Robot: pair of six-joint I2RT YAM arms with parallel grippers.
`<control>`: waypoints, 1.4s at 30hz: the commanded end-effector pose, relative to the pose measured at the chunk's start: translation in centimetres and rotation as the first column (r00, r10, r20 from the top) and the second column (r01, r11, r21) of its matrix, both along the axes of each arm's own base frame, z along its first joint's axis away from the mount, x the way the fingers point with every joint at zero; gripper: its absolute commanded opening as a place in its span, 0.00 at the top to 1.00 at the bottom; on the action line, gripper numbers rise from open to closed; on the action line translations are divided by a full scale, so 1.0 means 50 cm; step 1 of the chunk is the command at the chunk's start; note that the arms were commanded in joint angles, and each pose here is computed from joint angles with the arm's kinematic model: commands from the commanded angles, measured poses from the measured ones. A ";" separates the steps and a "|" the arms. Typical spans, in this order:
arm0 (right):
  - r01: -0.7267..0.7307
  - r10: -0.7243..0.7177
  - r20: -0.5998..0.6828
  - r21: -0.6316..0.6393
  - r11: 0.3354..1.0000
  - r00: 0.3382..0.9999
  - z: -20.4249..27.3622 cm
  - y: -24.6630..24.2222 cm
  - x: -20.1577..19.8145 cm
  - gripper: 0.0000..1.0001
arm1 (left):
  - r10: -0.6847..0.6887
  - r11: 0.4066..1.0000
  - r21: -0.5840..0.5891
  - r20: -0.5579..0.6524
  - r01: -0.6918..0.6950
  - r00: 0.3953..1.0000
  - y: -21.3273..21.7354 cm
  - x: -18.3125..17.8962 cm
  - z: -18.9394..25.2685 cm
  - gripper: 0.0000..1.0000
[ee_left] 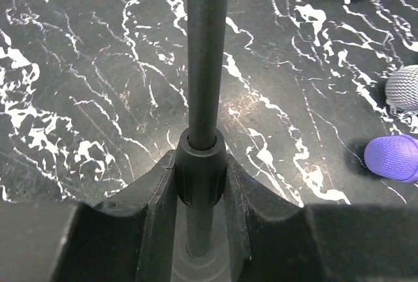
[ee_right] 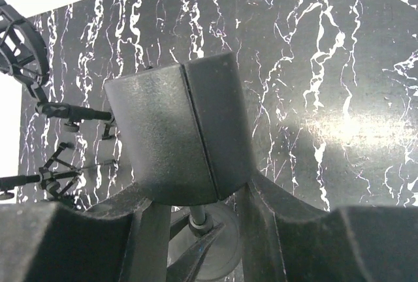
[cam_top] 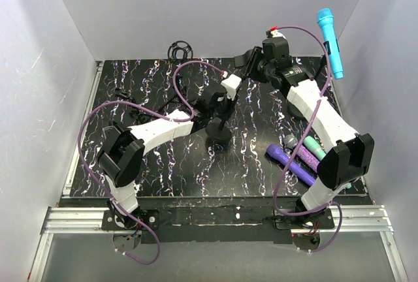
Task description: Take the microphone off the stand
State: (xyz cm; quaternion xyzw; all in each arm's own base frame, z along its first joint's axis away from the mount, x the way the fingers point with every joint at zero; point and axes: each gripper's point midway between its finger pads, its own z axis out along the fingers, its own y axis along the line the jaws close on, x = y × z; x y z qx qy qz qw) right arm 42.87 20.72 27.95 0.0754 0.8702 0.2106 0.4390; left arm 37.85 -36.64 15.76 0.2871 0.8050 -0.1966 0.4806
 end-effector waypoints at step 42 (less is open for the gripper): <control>-0.128 0.152 -0.062 0.286 0.950 0.986 -0.055 -0.008 0.008 0.99 | -0.173 0.985 0.006 -0.033 0.173 0.984 0.029 0.020 -0.012 1.00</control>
